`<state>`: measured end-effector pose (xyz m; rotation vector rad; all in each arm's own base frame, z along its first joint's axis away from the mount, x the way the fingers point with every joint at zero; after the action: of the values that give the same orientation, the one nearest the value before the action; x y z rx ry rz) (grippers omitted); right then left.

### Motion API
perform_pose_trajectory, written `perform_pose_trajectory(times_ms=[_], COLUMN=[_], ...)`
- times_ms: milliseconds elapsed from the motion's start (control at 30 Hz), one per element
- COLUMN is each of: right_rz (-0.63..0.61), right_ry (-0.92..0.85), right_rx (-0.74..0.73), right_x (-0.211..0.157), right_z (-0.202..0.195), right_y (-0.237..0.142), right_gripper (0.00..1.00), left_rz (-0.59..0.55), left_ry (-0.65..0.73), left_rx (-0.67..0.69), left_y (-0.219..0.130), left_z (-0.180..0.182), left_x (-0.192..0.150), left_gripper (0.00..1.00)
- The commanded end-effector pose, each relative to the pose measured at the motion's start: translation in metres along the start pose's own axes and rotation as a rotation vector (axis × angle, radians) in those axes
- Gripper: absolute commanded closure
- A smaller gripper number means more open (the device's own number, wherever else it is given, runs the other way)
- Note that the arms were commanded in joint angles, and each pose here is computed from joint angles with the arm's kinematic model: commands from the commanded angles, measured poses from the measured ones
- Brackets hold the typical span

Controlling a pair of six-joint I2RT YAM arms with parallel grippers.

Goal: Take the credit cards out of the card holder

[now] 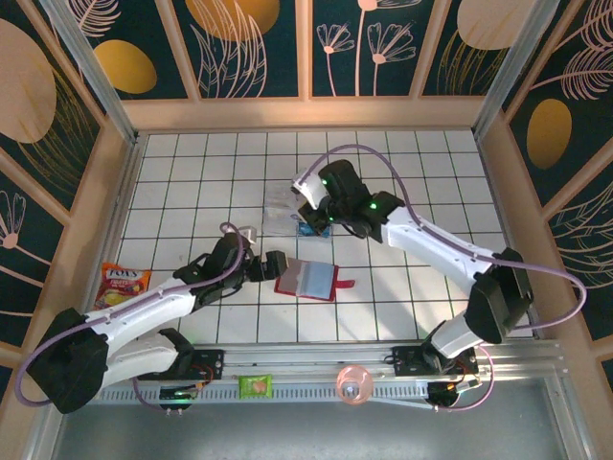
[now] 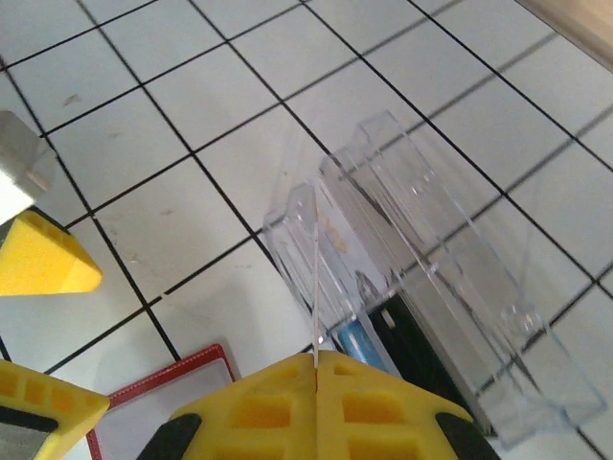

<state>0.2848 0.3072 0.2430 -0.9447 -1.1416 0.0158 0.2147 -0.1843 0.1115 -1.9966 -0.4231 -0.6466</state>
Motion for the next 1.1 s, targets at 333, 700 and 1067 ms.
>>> perform_pose_trajectory(times_ms=[333, 700, 1067], right_rz=[0.242, 0.32, 0.337], right_ry=[-0.361, -0.474, -0.499], right_rx=[0.172, 0.161, 0.086], right_x=[0.011, 0.009, 0.008], right_z=[0.008, -0.004, -0.019], right_y=[0.042, 0.083, 0.114], right_gripper=[1.0, 1.0, 1.0], left_rz=[-0.046, -0.045, -0.023], left_ry=[-0.029, -0.024, -0.018], left_rx=[0.212, 0.31, 0.317], left_y=[-0.033, -0.043, -0.04], left_z=[0.034, 0.047, 0.047], left_x=[-0.003, -0.002, -0.004], left_gripper=[0.01, 0.01, 0.01])
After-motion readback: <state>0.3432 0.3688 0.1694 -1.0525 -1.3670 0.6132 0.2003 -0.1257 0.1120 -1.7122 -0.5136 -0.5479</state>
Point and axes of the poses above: each hand's point on the last joint's axis, 136 mm out from that joint toward the fingers, its own y axis out along the fingers, its own z axis along the line the jaws close on, x = y × z, the point moved 4 cm from there along -y, back along the fingers, and after that the axes turned 12 degrees about y, right-handed, at the moved point
